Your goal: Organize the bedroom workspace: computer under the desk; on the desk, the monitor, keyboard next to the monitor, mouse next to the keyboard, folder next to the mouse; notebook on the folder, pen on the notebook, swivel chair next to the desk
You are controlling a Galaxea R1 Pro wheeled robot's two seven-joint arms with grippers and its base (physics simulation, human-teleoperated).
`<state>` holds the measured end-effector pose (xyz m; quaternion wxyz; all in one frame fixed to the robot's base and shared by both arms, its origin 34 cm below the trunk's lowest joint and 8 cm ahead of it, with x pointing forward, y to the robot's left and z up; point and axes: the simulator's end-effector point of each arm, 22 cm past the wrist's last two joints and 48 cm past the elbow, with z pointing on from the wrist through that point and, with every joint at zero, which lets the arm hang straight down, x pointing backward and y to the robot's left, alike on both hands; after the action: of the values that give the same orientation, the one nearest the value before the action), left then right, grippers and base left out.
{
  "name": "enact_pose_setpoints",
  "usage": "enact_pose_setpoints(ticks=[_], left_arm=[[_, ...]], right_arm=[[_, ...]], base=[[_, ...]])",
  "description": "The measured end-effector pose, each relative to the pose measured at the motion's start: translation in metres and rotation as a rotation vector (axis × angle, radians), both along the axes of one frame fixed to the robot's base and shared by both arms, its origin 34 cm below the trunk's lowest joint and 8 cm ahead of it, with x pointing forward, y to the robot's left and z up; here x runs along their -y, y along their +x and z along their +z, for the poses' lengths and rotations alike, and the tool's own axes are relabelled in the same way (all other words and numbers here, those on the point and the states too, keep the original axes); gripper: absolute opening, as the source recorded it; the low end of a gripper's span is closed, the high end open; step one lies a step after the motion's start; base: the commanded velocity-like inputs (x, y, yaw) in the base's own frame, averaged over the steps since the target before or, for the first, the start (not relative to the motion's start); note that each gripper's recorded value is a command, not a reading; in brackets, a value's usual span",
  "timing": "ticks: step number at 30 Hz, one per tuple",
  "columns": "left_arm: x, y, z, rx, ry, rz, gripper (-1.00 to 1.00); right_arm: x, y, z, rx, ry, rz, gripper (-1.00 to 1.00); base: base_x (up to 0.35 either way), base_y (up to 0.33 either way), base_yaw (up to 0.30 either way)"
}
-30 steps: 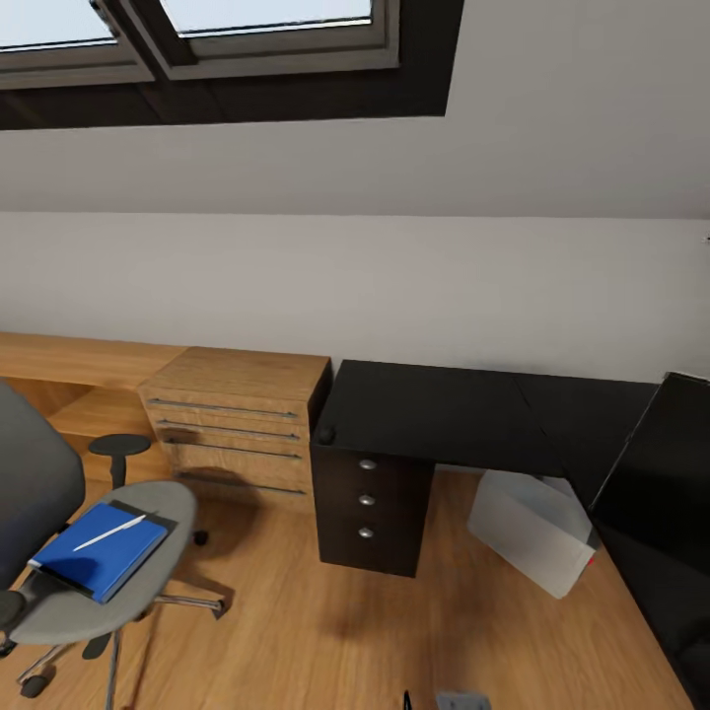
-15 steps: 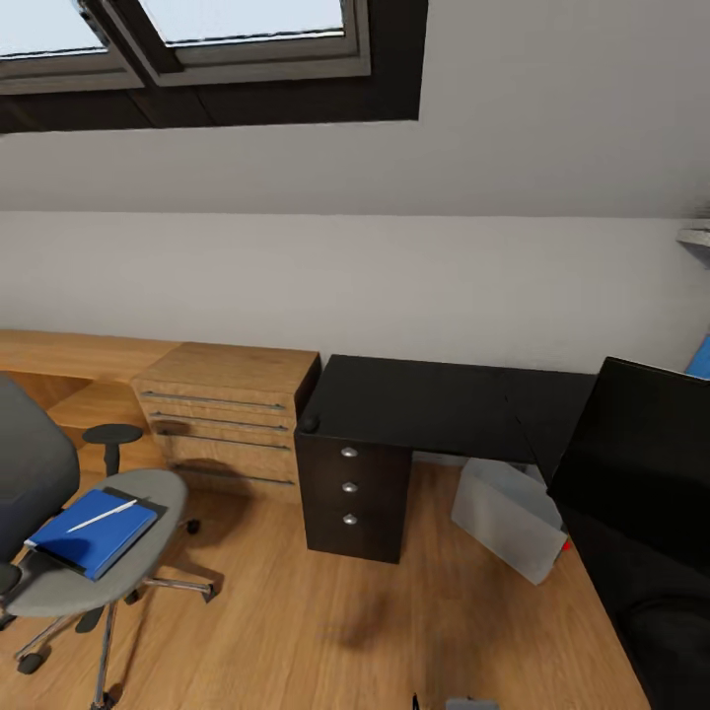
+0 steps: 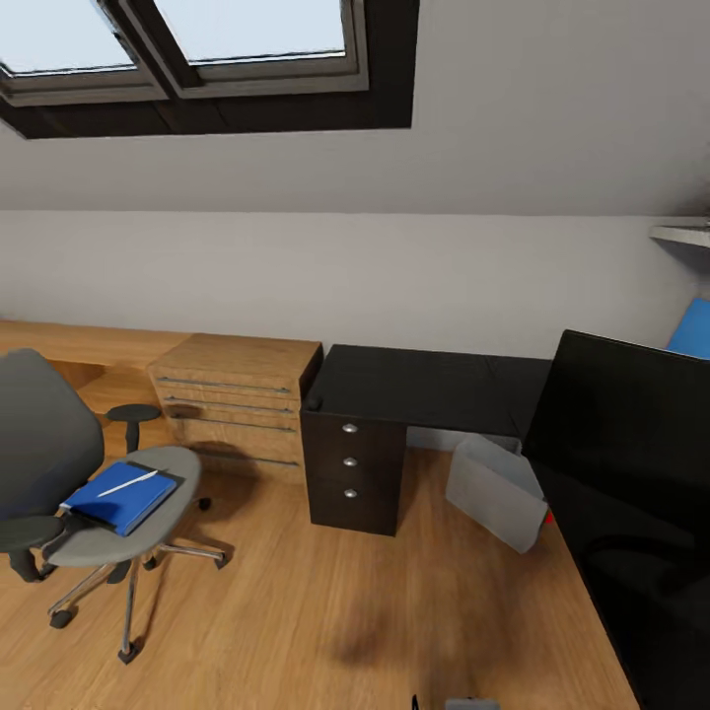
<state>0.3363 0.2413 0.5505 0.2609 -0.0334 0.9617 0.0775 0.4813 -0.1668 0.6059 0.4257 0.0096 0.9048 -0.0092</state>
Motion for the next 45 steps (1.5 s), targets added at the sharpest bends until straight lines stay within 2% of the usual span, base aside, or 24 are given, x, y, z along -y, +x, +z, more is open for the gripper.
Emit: enact_pose_setpoints(ticks=[29, 35, 45], left_arm=[[0.0006, -0.0006, -0.0002, -0.001, -0.001, 0.002, 1.0], [0.0019, -0.0007, -0.0003, -0.002, -0.003, 0.002, 1.0], [0.002, -0.0034, -0.0017, -0.009, -0.003, 0.002, 1.0]], right_arm=[[0.0, -0.0005, -0.0003, -0.001, 0.001, -0.001, 1.0], [0.0001, -0.0008, -0.0005, -0.002, 0.001, -0.001, 1.0], [0.0002, -0.003, -0.0029, -0.009, 0.001, -0.002, 1.0]], base=[[-0.337, 0.0, -0.002], [-0.336, -0.044, -0.167], [-0.258, -0.231, -0.205]])
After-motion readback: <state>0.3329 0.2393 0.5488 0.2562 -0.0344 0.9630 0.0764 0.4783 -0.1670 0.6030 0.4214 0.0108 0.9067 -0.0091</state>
